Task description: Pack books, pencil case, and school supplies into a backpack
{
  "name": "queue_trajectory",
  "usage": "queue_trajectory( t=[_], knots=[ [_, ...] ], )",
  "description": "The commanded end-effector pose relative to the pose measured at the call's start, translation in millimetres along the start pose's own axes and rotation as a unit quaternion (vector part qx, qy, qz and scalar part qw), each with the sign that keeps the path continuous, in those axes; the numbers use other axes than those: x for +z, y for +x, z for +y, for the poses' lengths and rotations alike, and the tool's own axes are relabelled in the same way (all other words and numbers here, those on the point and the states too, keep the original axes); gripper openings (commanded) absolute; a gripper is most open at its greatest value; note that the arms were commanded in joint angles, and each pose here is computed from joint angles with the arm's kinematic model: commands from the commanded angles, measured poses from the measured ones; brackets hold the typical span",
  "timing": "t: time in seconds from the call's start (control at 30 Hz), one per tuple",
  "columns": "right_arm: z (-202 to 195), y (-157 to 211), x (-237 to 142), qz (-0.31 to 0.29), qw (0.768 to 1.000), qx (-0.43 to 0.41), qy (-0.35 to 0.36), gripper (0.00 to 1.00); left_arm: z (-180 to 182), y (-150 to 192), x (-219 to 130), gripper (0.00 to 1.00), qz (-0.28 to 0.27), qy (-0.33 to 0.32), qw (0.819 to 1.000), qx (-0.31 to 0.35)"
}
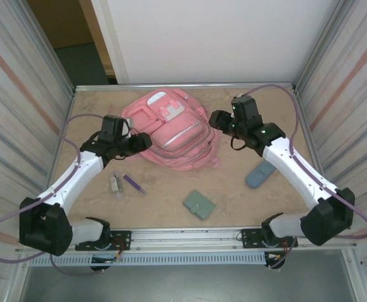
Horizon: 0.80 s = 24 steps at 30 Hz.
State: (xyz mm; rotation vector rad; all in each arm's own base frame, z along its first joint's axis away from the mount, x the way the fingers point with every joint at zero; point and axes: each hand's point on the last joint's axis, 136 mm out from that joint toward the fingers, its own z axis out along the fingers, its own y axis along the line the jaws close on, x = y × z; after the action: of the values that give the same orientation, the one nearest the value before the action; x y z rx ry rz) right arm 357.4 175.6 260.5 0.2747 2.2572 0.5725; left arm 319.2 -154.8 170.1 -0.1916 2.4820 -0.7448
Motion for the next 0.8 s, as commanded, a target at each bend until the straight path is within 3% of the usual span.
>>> queue_trajectory(
  t=[0.0,0.1,0.17,0.33,0.47,0.63,0.77],
  knots=[
    [-16.6,-28.8,-22.8,-0.064,0.994,-0.085,0.034,0.99,-5.2,8.5,-2.3,0.61,0.002,-0.009,1.0,0.001],
    [-30.4,-25.7,-23.6,-0.052,0.998,-0.023,-0.031,0.99,-25.0,12.8,2.0,0.6,0.009,0.015,0.999,0.038],
    [-39.5,-19.7,-18.9,-0.054,0.997,0.015,-0.047,0.99,-43.4,17.1,6.7,0.6,0.015,0.016,0.995,0.101],
    [-47.1,0.5,-8.6,0.0,1.0,0.017,-0.023,0.99,-85.7,22.2,25.4,0.61,0.018,0.005,0.97,0.243],
    [-58.5,18.8,1.7,0.035,0.999,0.025,-0.002,0.99,-97.4,18.4,48.1,0.62,0.015,-0.041,0.944,0.328],
    [-68.5,26.9,3.6,0.037,0.999,0.028,0.015,0.99,-98.6,7.7,70.1,0.64,0.013,-0.081,0.924,0.373],
    [-70.4,29.5,5.6,0.042,0.998,0.034,0.019,0.99,-107.9,12.2,87.3,0.65,0.017,-0.058,0.902,0.428]
  ],
)
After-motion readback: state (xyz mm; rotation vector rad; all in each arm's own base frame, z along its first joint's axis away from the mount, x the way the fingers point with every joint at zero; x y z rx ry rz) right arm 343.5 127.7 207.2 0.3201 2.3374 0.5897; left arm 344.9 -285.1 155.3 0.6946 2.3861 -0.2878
